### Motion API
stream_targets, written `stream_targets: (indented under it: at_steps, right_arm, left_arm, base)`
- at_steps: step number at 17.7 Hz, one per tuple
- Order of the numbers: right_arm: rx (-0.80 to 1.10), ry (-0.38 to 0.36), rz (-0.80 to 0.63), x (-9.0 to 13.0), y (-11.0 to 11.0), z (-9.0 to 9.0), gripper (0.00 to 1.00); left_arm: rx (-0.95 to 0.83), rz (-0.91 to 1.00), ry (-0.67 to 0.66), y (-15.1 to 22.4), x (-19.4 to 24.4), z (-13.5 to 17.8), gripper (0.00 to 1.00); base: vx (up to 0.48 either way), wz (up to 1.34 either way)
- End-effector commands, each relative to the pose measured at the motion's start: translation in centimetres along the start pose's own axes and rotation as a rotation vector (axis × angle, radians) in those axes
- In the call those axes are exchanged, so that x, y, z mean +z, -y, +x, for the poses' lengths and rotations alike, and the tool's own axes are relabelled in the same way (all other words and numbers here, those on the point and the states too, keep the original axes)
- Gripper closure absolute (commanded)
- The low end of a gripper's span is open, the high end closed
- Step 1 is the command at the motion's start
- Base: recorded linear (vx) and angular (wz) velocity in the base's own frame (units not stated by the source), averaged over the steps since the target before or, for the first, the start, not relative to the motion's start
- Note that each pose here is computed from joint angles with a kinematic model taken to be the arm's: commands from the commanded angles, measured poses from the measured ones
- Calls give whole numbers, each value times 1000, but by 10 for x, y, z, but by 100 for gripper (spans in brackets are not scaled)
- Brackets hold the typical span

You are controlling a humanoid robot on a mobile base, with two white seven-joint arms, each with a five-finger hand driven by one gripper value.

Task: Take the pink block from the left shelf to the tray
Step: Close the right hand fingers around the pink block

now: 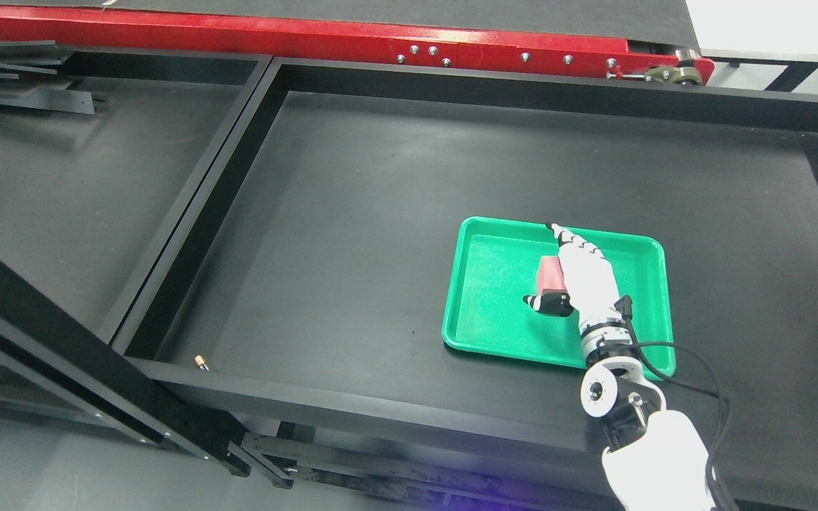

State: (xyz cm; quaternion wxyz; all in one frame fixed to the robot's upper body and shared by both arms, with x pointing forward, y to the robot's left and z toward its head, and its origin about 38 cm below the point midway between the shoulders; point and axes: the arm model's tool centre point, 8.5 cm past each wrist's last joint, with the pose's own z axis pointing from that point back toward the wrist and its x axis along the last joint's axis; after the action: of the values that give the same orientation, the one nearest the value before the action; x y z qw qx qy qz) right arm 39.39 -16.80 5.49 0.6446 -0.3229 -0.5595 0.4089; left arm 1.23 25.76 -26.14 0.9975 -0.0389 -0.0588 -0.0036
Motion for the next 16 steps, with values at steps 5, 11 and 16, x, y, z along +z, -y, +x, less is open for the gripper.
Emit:
stream_targets:
  at_steps: [5, 11, 16]
  right_arm:
    - [16, -38, 57, 0, -11, -14, 1]
    - [-78, -42, 94, 3, -18, -16, 1]
    - [-75, -39, 96, 3, -19, -15, 1]
  left_arm:
    - [-2, 15, -2, -10, 2, -7, 0]
    - [-2, 15, -2, -10, 2, -7, 0]
    - [-2, 15, -2, -10, 2, -7, 0]
  base:
    - [35, -44]
    - [31, -35]
    - [12, -1]
